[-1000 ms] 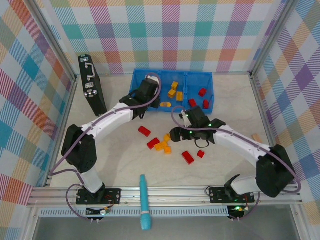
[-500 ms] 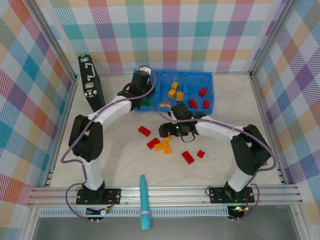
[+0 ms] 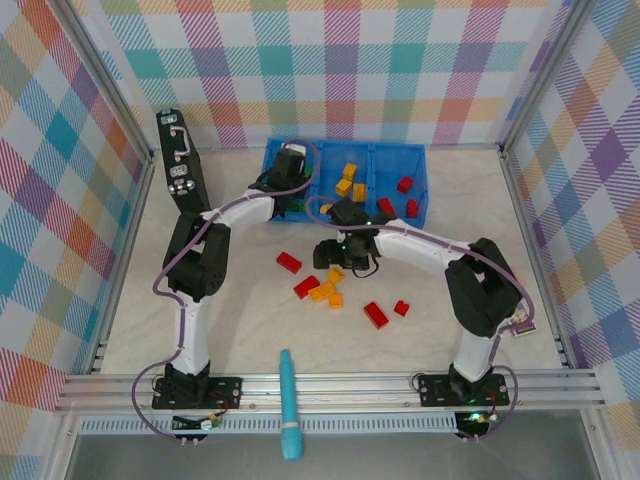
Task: Sort the legos into containers by color
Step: Place the lego in the container, then pick up the lego from the center of the table.
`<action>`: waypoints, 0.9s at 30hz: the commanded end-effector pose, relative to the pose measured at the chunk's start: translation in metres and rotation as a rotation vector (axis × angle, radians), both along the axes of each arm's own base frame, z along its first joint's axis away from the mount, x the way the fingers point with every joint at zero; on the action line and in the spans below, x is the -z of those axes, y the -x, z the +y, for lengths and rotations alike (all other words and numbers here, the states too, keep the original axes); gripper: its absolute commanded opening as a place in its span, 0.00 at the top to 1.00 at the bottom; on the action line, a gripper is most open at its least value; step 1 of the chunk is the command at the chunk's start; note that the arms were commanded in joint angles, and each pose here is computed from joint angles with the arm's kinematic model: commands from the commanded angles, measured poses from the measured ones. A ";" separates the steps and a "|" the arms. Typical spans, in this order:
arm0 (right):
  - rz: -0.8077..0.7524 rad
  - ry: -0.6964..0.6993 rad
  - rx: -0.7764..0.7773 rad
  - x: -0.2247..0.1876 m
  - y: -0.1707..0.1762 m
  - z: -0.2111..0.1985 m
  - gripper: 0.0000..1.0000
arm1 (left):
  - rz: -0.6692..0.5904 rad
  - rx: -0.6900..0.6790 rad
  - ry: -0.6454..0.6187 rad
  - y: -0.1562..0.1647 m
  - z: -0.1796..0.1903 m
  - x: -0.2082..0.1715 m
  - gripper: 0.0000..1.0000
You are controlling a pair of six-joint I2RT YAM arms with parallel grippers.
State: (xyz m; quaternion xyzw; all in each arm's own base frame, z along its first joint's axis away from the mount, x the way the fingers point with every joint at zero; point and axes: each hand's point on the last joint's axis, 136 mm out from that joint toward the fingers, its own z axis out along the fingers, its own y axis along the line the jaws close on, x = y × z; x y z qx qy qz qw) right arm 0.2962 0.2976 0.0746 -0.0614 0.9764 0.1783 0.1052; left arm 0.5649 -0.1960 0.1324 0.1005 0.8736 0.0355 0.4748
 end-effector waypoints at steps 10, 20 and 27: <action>0.150 0.081 0.097 0.026 0.009 -0.004 0.21 | -0.105 0.022 0.025 -0.008 0.002 -0.055 0.47; 0.151 0.107 0.121 0.036 -0.001 -0.001 0.15 | -0.138 0.042 0.053 0.005 0.007 -0.091 0.43; 0.151 0.209 0.091 0.052 0.000 -0.015 0.27 | -0.205 0.038 0.065 0.024 0.017 -0.138 0.43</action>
